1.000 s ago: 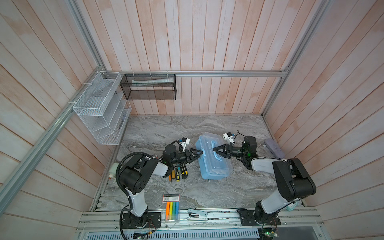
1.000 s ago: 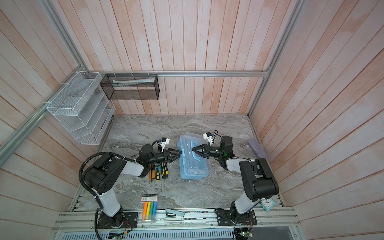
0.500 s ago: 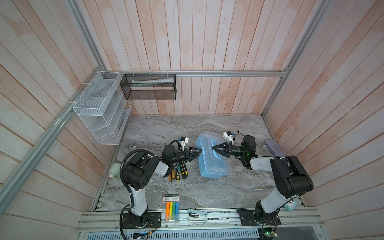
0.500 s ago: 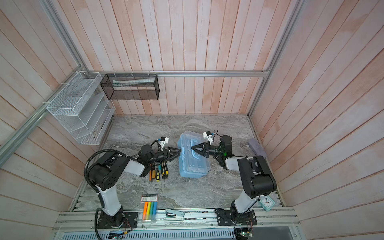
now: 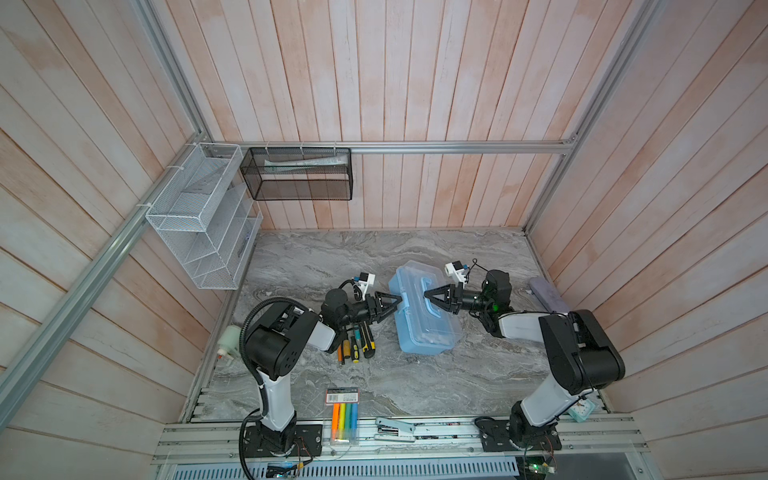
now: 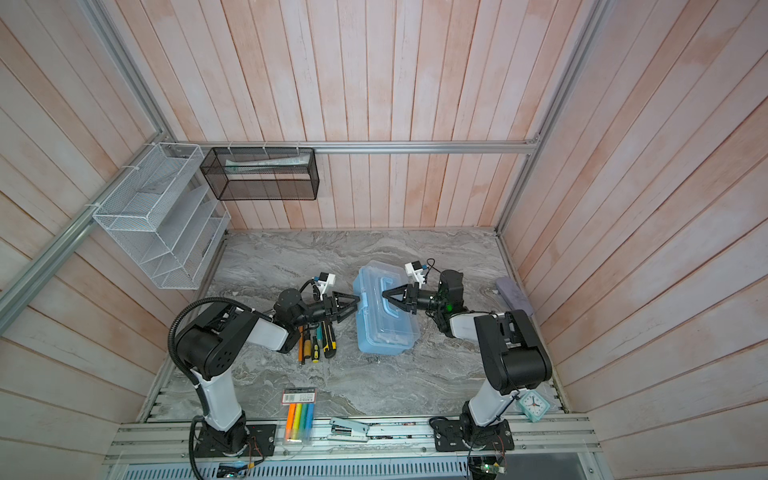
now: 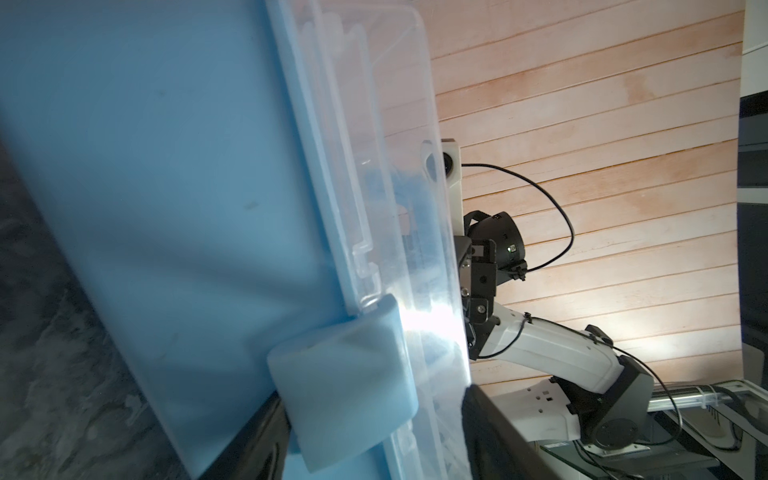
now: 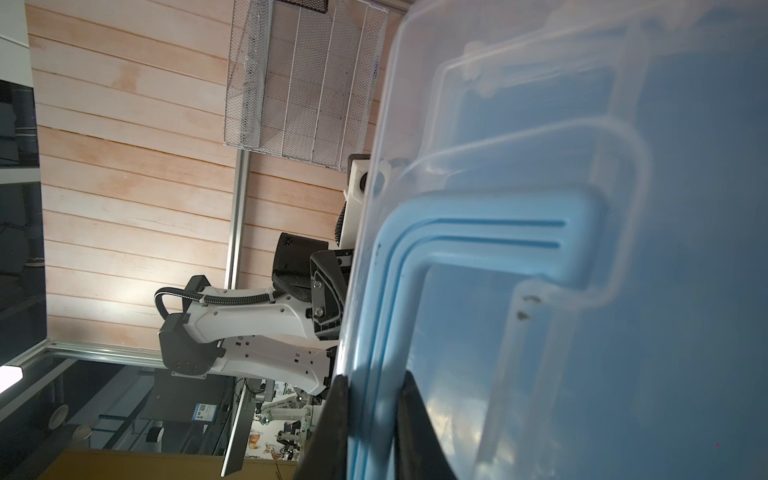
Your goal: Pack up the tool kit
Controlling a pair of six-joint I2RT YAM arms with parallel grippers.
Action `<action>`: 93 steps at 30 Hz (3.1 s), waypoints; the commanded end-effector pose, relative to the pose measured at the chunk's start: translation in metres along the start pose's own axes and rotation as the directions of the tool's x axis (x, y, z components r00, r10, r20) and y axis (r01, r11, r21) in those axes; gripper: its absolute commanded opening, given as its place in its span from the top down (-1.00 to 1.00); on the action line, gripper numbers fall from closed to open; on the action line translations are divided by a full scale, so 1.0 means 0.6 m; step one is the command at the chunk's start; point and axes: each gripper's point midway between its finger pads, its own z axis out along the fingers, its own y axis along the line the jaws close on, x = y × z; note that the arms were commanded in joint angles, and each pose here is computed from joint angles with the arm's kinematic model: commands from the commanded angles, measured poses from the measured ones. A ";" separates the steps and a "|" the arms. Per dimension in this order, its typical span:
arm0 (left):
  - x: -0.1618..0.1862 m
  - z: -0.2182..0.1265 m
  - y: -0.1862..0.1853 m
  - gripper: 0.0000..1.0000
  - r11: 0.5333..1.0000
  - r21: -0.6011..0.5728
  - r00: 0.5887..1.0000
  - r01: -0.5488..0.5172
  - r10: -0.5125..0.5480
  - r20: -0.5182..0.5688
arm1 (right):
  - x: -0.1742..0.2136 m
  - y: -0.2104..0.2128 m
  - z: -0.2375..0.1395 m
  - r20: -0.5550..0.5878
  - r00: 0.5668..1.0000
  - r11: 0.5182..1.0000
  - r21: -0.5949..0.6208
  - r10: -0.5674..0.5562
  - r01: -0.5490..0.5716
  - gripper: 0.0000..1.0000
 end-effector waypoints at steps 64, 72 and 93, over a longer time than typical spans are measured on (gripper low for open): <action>-0.035 -0.104 -0.117 -0.70 0.895 -0.250 0.922 -0.370 0.386 0.016 | -0.040 -0.056 -0.098 0.169 0.972 0.895 0.440 -0.163 0.074 -0.17; -0.057 -0.195 0.023 -0.60 0.716 -0.689 0.960 -0.112 0.257 0.110 | -0.056 -0.091 -0.103 0.185 0.974 0.847 0.531 -0.130 0.012 -0.25; 0.005 -0.121 0.080 -0.45 0.710 -0.692 0.987 -0.129 0.158 -0.022 | -0.017 -0.125 0.016 -0.014 0.997 0.885 0.460 -0.076 0.074 -0.14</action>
